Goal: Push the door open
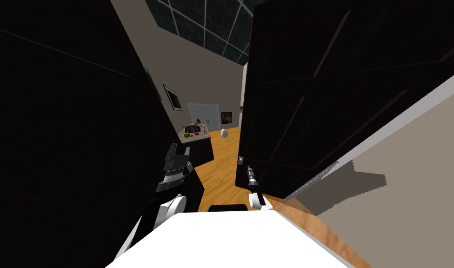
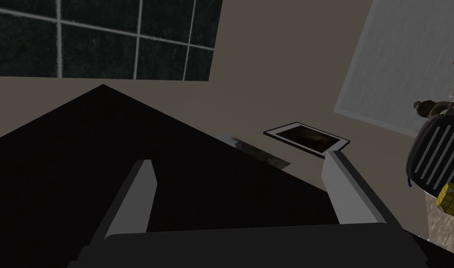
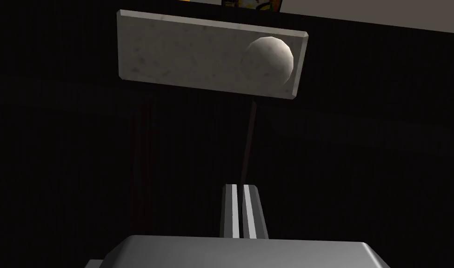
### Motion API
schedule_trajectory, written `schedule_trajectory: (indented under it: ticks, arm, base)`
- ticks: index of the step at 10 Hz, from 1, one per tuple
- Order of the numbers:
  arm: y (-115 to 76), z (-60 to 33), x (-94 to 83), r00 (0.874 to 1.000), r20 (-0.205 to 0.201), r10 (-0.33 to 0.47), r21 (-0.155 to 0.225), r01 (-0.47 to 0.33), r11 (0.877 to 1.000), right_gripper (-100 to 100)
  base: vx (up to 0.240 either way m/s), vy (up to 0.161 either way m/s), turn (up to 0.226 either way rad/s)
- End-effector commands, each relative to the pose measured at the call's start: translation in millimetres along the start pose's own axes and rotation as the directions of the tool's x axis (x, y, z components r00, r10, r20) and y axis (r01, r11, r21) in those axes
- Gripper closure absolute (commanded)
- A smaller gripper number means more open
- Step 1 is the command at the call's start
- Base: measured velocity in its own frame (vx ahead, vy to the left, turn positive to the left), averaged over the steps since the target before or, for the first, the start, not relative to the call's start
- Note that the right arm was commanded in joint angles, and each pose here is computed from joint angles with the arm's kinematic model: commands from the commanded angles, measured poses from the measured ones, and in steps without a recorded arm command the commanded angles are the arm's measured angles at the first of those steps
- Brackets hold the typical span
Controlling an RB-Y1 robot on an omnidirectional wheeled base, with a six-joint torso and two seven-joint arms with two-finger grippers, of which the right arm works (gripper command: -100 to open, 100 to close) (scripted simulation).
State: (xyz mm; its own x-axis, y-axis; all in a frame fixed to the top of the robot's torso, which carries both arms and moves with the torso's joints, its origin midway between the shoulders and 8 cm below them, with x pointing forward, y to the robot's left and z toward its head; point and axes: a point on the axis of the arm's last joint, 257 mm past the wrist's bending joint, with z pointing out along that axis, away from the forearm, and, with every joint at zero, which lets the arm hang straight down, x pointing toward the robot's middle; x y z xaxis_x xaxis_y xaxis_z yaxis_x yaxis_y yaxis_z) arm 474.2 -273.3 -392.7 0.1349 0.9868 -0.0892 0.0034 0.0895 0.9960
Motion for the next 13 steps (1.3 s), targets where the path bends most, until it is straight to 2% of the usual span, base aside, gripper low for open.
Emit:
schedule_trajectory:
  ticks: [1, 3, 4, 6, 7, 8, 10, 13]
  arm:
    - [1.9, -1.5, 17.9, 0.999, -0.038, 0.005, -0.001, -0.005, 1.000, -100]
    - [3.3, -3.4, 36.9, 0.998, -0.067, 0.020, 0.000, -0.020, 1.000, -100]
    - [5.2, -6.3, 58.4, 0.995, -0.094, 0.042, 0.002, -0.042, 0.999, -100]
    - [6.2, -5.8, 58.5, 0.995, -0.094, 0.042, 0.000, -0.042, 0.999, -100]
    - [8.7, -10.7, 87.3, 0.989, -0.123, 0.077, 0.007, -0.077, 0.997, -100]
    - [10.0, -12.2, 96.3, 0.987, -0.131, 0.090, 0.009, -0.089, 0.996, -100]
    - [7.5, -9.0, 74.1, 0.991, -0.119, 0.052, 0.002, -0.052, 0.999, -100]
    - [6.4, -5.7, 60.2, 0.993, -0.113, 0.027, -0.002, -0.027, 1.000, -100]
  base:
    - [-0.166, 0.055, -0.295]
    - [-0.158, 0.068, -0.205]
    - [-0.182, 0.065, -0.240]
    - [-0.066, 0.040, -0.043]
    - [-0.047, 0.057, -0.187]
    - [-0.098, 0.109, -0.176]
    - [0.022, 0.014, -0.012]
    - [0.195, -0.036, 0.011]
